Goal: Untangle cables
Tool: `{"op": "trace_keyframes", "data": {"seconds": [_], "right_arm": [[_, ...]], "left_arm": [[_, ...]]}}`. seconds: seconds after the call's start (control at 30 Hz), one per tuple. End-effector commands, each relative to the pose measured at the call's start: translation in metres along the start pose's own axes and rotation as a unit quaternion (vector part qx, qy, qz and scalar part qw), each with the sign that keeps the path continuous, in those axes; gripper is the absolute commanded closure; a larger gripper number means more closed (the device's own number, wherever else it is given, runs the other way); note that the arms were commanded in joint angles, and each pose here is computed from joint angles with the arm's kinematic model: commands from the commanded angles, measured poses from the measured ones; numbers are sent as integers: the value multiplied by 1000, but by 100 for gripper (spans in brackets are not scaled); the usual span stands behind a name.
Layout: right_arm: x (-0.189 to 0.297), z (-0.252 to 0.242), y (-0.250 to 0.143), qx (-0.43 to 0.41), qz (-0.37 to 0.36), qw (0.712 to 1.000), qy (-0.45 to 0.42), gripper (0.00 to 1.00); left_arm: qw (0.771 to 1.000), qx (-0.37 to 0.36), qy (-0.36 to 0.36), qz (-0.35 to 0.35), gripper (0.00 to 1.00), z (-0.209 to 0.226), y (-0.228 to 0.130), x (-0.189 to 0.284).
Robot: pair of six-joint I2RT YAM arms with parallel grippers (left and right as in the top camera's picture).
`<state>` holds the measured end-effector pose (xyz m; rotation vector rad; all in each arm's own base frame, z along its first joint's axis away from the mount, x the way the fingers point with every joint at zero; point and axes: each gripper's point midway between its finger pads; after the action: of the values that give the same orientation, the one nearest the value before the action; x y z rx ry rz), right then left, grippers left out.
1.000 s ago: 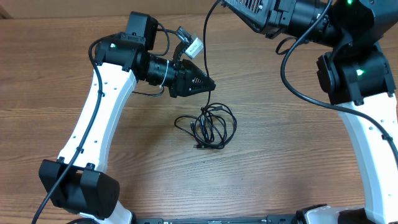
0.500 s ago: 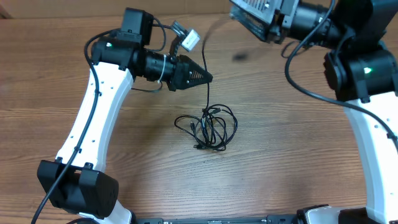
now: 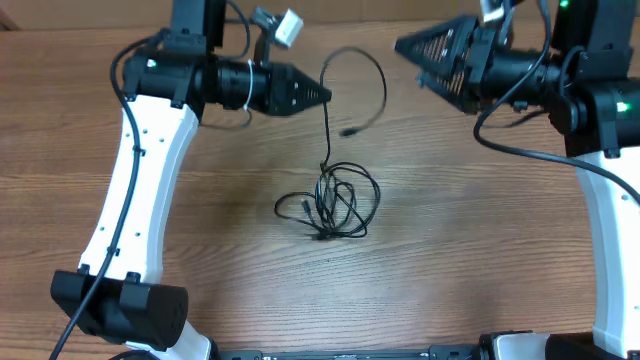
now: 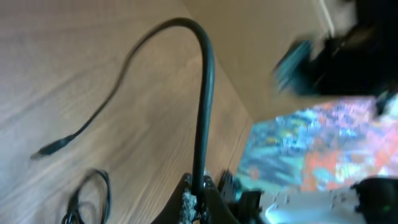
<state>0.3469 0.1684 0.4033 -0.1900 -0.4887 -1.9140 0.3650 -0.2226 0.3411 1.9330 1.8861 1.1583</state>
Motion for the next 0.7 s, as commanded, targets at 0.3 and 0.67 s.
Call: {"op": "trace_keyframes", "data": {"seconds": [0.3, 0.67], "right_arm": [[-38, -51, -51, 96, 69, 986, -115, 0], [-78, -52, -70, 174, 83, 971, -142, 0]], "left_arm": [[986, 126, 1, -112, 96, -61, 74, 43], [952, 268, -45, -138, 96, -74, 96, 49]]}}
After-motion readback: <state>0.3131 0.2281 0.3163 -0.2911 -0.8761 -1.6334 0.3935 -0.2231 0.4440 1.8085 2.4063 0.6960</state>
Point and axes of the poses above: each gripper's point midway between its finger pads, its own x axis back along the fingers, its own z axis along the line the jaws close on, y = z × x, and after that the axes turned 7 degrees about -x, right-handed
